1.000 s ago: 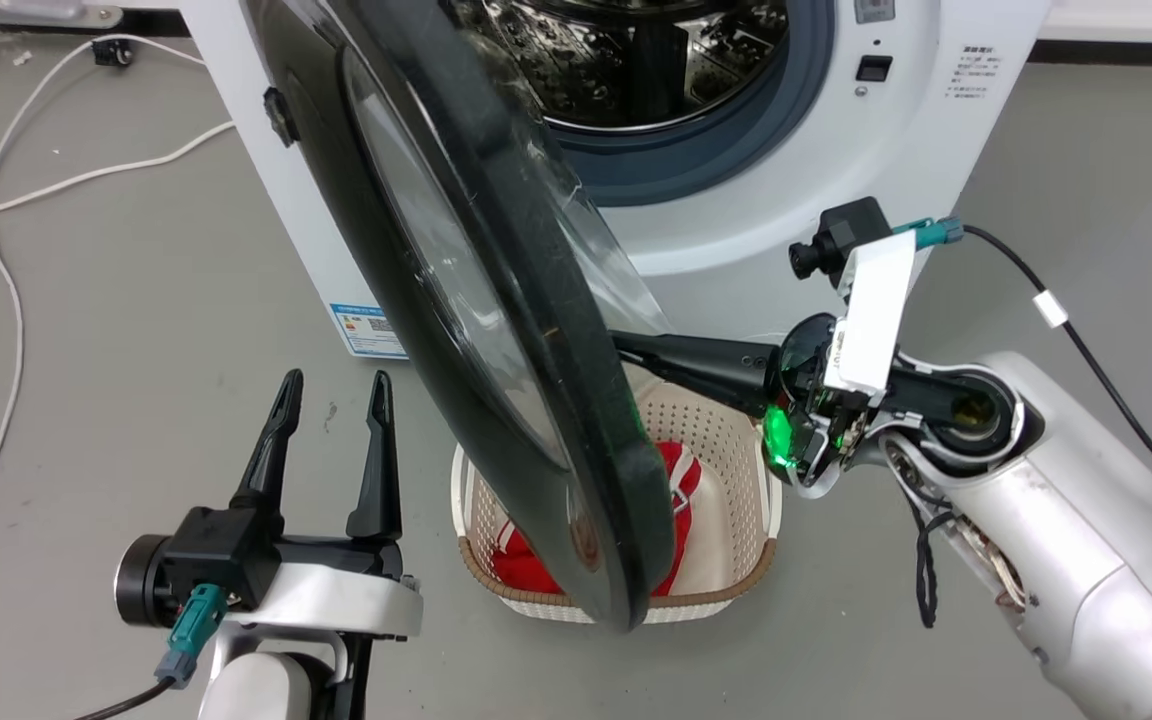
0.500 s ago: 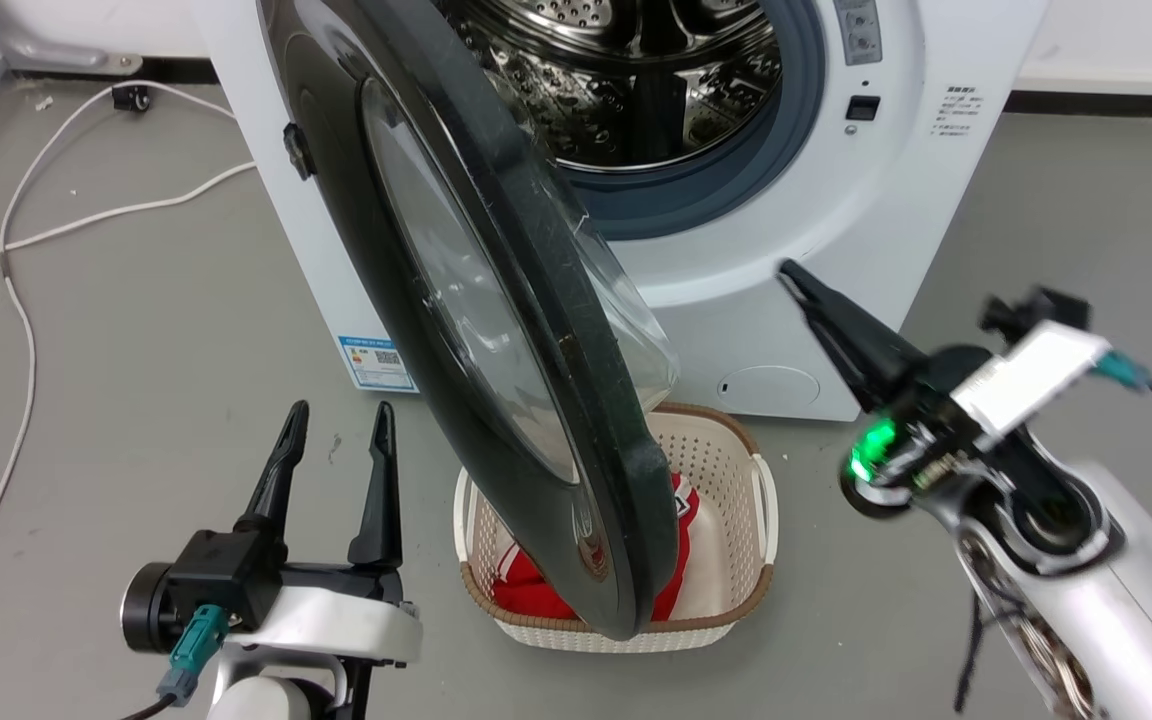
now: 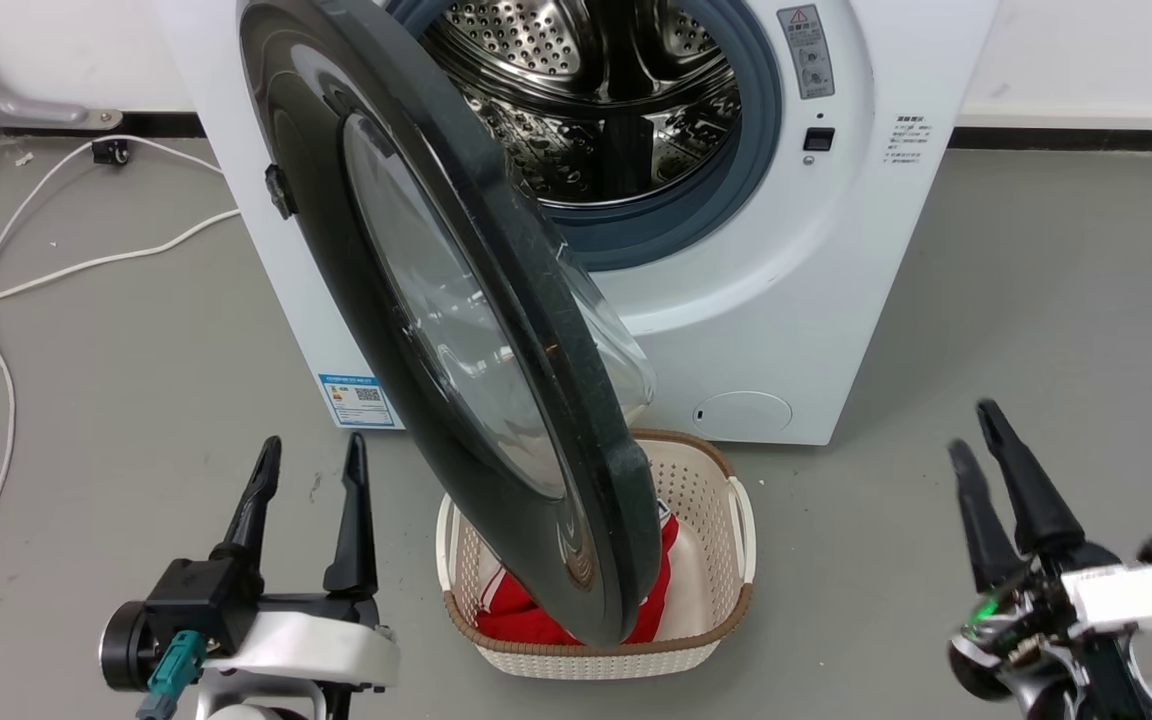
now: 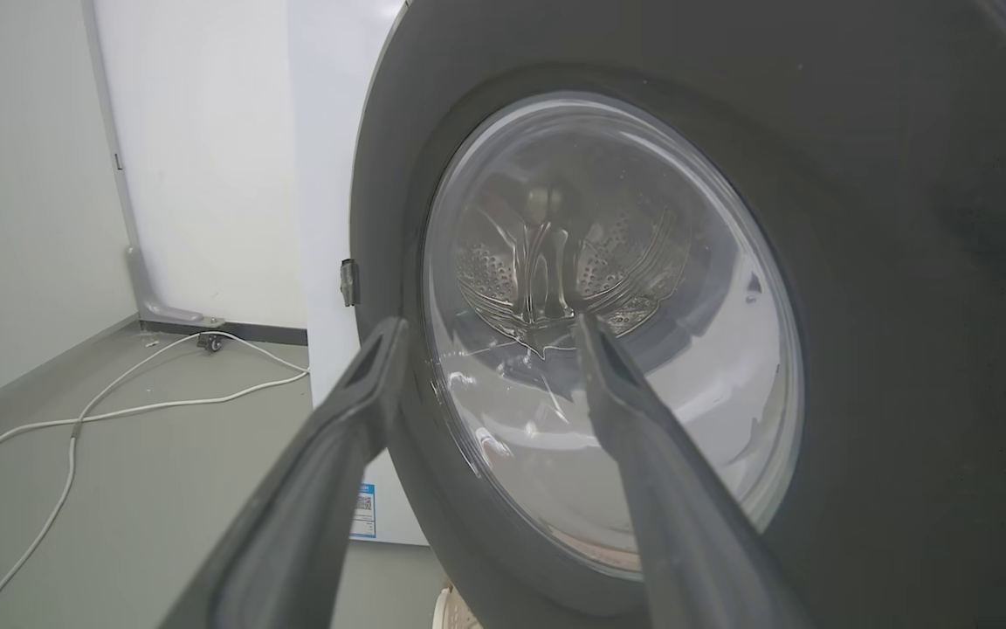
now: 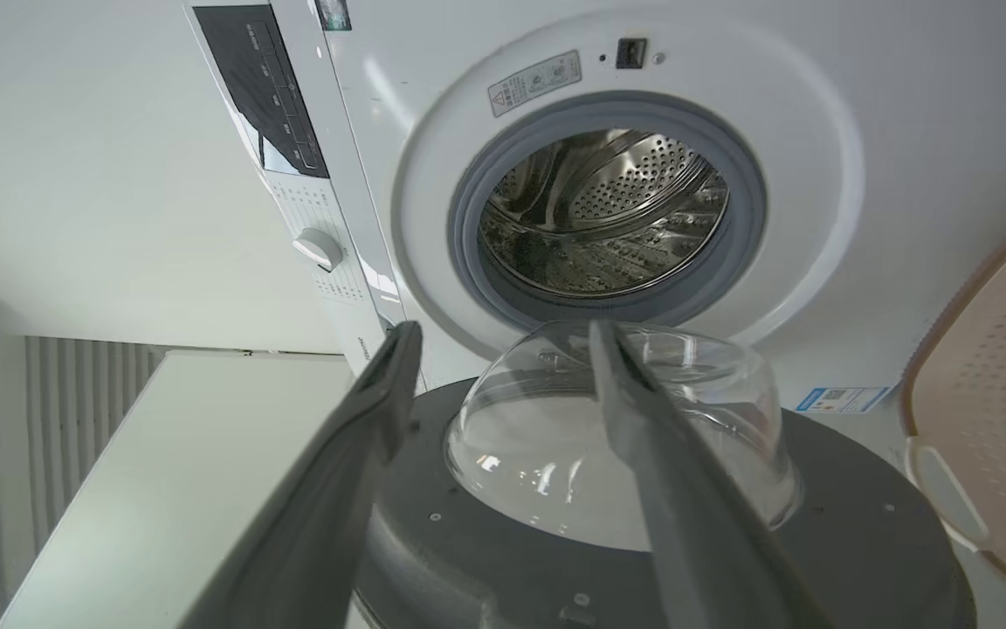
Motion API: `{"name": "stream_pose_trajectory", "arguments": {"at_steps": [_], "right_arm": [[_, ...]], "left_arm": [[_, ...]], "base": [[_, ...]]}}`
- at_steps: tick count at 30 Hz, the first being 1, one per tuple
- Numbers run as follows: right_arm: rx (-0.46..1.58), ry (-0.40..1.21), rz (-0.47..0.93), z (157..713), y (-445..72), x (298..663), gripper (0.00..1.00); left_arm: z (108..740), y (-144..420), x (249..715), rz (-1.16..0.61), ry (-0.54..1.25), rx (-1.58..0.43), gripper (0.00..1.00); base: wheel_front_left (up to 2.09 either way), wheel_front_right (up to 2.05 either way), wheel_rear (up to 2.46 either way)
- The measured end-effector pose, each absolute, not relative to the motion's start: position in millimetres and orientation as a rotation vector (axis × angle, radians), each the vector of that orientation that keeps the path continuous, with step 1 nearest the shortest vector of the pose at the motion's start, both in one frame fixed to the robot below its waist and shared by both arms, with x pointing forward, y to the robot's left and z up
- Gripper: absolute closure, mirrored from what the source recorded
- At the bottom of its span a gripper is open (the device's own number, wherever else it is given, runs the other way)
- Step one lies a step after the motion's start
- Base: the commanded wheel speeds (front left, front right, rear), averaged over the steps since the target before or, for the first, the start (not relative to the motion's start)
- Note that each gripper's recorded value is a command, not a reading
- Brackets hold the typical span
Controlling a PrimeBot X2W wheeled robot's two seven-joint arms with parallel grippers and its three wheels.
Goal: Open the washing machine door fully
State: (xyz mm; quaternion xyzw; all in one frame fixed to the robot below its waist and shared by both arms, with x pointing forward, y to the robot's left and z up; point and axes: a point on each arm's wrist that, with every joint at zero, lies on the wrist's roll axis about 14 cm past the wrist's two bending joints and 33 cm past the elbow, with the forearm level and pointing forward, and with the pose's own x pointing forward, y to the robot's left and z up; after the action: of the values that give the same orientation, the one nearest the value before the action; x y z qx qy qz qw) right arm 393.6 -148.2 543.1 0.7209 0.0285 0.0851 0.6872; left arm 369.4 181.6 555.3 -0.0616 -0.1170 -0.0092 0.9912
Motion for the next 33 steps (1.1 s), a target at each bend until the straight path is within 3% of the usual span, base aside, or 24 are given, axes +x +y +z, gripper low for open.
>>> {"name": "stream_pose_trajectory", "arguments": {"at_steps": [5,10,19,27,33], "right_arm": [[1.366,-0.016,0.073,524,-181,386,0.00],[0.964,-0.156,-0.010,533,-228,387,0.00],[0.290,-0.356,0.009,590,-214,375,0.00],[0.003,-0.310,0.043,586,-192,357,0.00],[0.017,-0.199,0.040,553,-192,351,0.00]], "left_arm": [[553,184,368,-0.012,-0.229,-0.117,0.00],[554,185,368,-0.011,-0.233,-0.115,0.00],[555,182,366,-0.018,-0.235,-0.114,0.00],[555,181,368,-0.021,-0.234,-0.107,0.00],[553,179,370,-0.029,-0.229,-0.100,0.00]], "base": [[0.00,0.00,0.00],[0.00,0.00,0.00],[0.00,0.00,0.00],[0.00,0.00,0.00],[0.00,0.00,0.00]]}}
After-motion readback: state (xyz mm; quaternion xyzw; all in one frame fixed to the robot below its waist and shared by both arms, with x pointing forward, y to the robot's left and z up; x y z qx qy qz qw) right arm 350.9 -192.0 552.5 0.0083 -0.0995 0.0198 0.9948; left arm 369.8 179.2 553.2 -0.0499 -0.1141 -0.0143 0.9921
